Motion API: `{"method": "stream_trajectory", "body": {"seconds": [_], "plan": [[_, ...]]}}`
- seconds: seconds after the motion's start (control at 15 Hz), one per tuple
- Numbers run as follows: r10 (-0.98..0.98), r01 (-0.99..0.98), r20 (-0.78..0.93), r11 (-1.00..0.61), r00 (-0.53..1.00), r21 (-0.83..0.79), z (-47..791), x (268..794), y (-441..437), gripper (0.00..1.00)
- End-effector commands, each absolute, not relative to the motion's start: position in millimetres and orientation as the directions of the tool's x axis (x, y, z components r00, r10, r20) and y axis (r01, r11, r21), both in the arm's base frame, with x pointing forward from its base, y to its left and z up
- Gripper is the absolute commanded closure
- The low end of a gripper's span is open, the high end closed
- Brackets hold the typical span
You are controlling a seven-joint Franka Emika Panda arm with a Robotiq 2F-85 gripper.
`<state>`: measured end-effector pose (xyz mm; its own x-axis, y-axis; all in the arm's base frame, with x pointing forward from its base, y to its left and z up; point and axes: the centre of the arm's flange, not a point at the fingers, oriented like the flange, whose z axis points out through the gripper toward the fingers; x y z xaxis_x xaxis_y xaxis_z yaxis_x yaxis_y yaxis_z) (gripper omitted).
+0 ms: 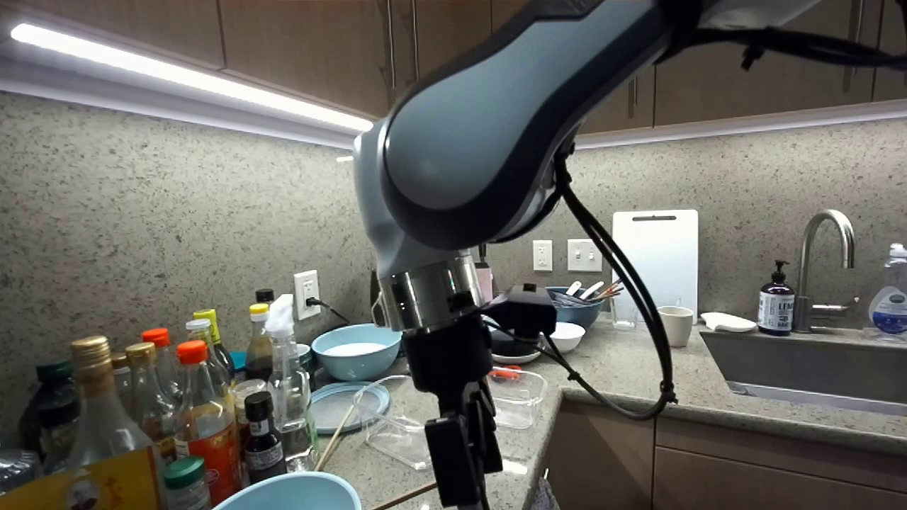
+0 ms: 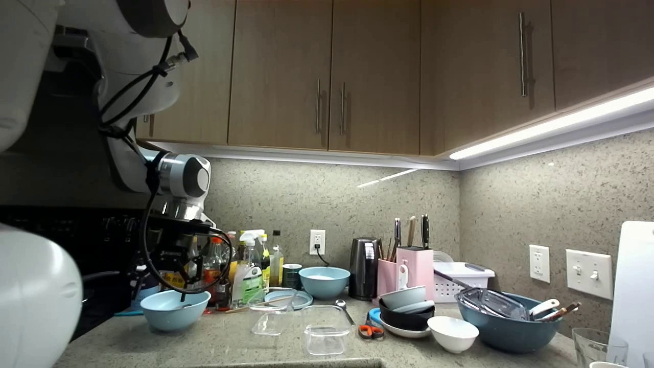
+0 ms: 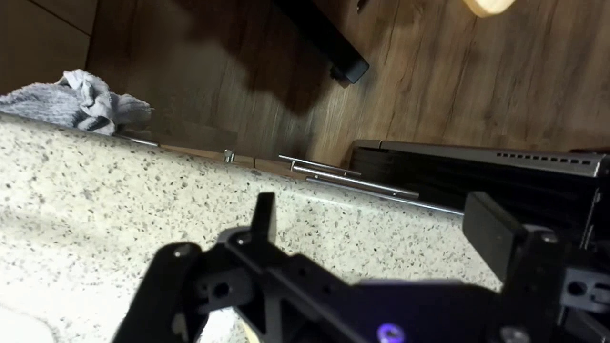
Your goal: Remove the stick from the blue bowl and put it in the glass bowl
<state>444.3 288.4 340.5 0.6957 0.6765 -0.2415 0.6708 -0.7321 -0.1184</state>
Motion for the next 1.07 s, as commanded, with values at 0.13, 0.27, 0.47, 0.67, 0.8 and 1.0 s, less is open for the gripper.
{"method": "stream_trajectory", "body": {"seconds": [0.13,0.27,0.47,0.67,0.8,1.0], "plan": [[0.708,0.702,-0.250,-0.701,0.661,-0.129,334,446,289,0.00],[0.718,0.706,-0.217,-0.693,0.661,-0.143,332,446,288,0.00],[0.764,0.751,-0.131,-0.645,0.631,-0.145,317,467,297,0.00],[0.803,0.801,-0.110,-0.594,0.586,-0.069,304,489,310,0.00],[0.833,0.838,-0.124,-0.545,0.539,-0.021,300,497,317,0.00],[0.865,0.875,-0.135,-0.483,0.483,0.038,299,504,330,0.00]]}}
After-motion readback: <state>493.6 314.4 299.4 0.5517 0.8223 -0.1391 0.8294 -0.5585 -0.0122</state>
